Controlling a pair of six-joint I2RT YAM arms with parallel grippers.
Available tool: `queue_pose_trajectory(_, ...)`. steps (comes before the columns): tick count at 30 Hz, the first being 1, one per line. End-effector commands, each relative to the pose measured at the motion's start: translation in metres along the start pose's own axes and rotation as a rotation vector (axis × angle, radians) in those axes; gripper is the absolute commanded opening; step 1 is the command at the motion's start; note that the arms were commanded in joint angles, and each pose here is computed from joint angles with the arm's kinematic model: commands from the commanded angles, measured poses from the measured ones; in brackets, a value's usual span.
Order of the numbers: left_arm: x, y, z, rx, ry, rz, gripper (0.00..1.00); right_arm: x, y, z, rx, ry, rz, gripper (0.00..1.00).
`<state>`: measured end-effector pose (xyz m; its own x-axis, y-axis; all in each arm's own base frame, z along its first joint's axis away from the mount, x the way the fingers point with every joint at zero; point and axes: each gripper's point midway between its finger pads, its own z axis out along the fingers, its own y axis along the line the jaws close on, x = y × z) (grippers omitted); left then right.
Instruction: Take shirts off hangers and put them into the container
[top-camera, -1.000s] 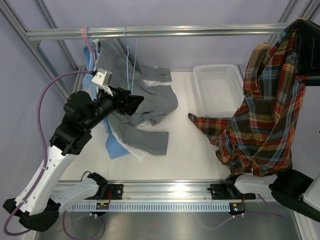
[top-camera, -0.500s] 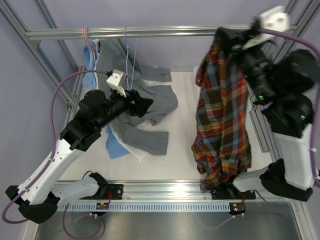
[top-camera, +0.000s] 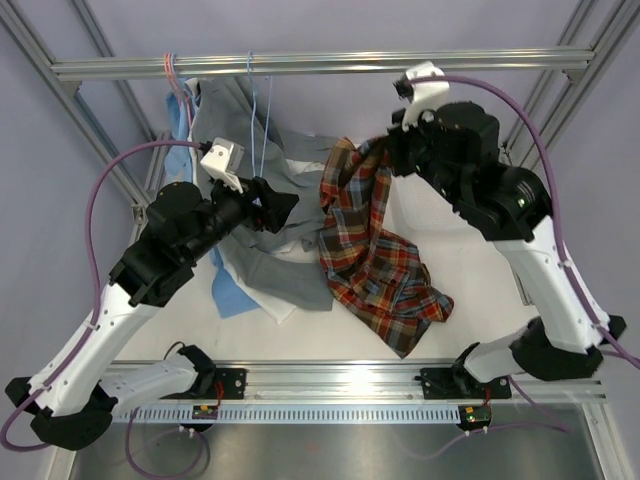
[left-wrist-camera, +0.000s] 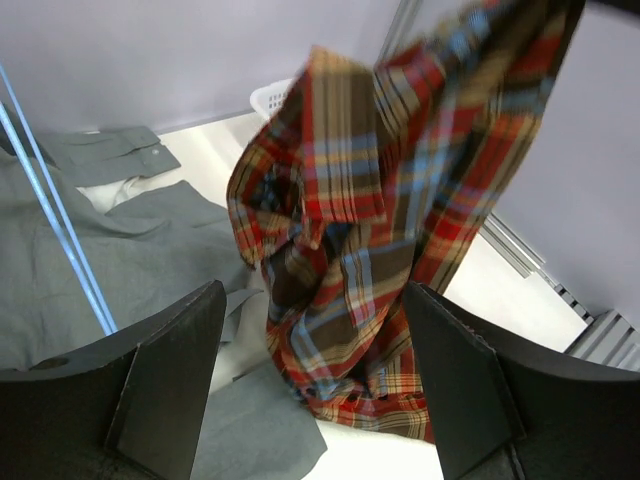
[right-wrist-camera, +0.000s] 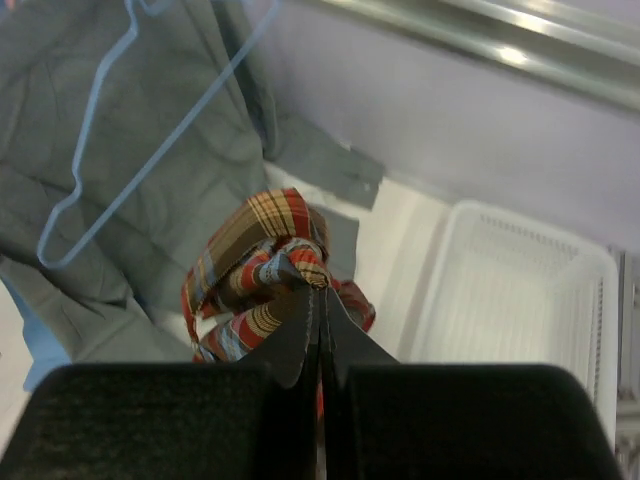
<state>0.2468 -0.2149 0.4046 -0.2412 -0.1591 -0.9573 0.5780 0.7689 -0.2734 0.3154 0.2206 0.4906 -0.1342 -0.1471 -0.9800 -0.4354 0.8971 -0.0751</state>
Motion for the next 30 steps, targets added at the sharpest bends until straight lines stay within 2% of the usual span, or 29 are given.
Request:
queue_pose_trajectory(1, -0.03, -0.006, -0.014, 0.015, -0.09, 0.009, 0.78, 0.035, -0.021, -0.028, 0.095, 0.037, 0.128, 0.0)
queue_pose_trajectory(3, -0.03, -0.008, -0.014, 0.021, -0.085, 0.007, 0.78, 0.061, -0.015, -0.025, 0.088, 0.08, 0.18, 0.0)
queue_pose_trajectory(4, -0.03, -0.01, -0.014, 0.029, -0.084, 0.006, 0.78, 0.09, -0.011, -0.02, 0.091, 0.136, 0.179, 0.0)
queue_pose_trajectory(6, -0.031, -0.013, -0.015, 0.046, -0.086, -0.002, 0.78, 0.121, -0.004, -0.012, 0.091, 0.19, 0.214, 0.0)
queue_pose_trajectory(7, -0.033, -0.014, -0.016, 0.047, -0.09, -0.005, 0.78, 0.154, 0.001, -0.005, 0.087, 0.256, 0.205, 0.0)
queue_pose_trajectory(12, -0.033, -0.019, -0.018, 0.074, -0.087, -0.008, 0.78, 0.22, 0.025, 0.023, 0.056, 0.382, 0.246, 0.0)
queue_pose_trajectory(17, -0.031, -0.02, -0.019, 0.08, -0.079, -0.008, 0.78, 0.267, 0.035, 0.043, 0.079, 0.47, 0.278, 0.0)
queue_pose_trajectory(21, -0.03, -0.018, -0.023, 0.067, -0.077, 0.003, 0.78, 0.316, 0.046, 0.041, 0.075, 0.565, 0.325, 0.0)
queue_pose_trajectory(25, -0.029, -0.015, -0.024, 0.058, -0.075, 0.012, 0.79, 0.34, 0.063, 0.036, 0.001, 0.586, 0.388, 0.0)
queue_pose_trajectory(28, -0.026, -0.017, -0.021, 0.067, -0.07, 0.006, 0.79, 0.354, 0.062, 0.036, 0.001, 0.616, 0.356, 0.0)
queue_pose_trajectory(29, -0.025, -0.018, -0.02, 0.074, -0.067, 0.005, 0.79, 0.355, 0.062, 0.036, -0.003, 0.619, 0.339, 0.02)
queue_pose_trajectory(30, -0.023, -0.018, -0.018, 0.074, -0.062, 0.002, 0.79, 0.353, 0.062, 0.035, -0.016, 0.613, 0.33, 0.19)
